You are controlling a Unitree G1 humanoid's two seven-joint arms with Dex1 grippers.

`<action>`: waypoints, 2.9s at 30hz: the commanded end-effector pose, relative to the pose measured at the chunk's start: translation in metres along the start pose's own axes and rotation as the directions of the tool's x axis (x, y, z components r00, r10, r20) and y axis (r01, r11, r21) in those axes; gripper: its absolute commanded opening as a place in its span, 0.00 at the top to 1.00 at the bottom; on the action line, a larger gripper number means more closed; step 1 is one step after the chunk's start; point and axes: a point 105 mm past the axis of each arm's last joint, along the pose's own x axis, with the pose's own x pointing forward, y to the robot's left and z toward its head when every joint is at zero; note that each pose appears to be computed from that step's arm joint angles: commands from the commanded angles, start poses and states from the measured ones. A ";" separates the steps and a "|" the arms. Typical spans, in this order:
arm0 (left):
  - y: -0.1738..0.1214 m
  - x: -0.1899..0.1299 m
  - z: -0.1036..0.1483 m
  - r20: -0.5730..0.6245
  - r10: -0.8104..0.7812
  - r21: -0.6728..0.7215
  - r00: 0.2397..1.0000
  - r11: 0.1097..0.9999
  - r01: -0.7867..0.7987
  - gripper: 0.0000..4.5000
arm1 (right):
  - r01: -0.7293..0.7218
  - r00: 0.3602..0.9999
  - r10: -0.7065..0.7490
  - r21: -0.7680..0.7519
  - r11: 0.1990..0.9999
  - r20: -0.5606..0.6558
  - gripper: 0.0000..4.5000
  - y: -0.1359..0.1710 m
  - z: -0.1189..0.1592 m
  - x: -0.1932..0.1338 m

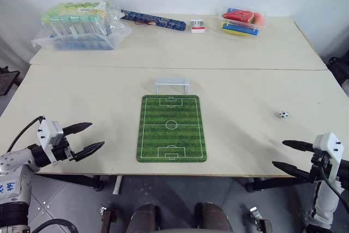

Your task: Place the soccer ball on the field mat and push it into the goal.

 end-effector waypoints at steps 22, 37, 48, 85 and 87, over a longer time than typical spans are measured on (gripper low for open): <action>-0.021 0.042 0.052 0.186 -0.125 0.034 0.975 0.992 0.121 0.00 | 0.258 0.964 -0.261 0.045 0.965 0.061 0.01 -0.059 0.053 0.005; -0.056 0.074 0.065 0.266 -0.244 0.061 0.932 0.970 0.237 0.00 | 0.405 0.913 -0.407 0.142 0.903 -0.019 0.01 -0.114 0.017 0.045; -0.050 0.062 0.058 0.257 -0.230 0.034 0.939 0.973 0.229 0.00 | 0.386 0.922 -0.386 0.213 0.897 -0.044 0.51 -0.109 0.005 0.044; -0.060 0.023 0.007 0.106 -0.329 0.061 0.938 0.944 0.325 0.00 | -0.675 0.694 0.718 -0.387 0.629 -0.044 0.81 0.175 0.143 0.216; -0.062 0.024 0.008 0.116 -0.318 0.059 0.941 0.948 0.313 0.00 | -0.689 0.679 0.732 -0.391 0.610 -0.054 0.81 0.181 0.140 0.220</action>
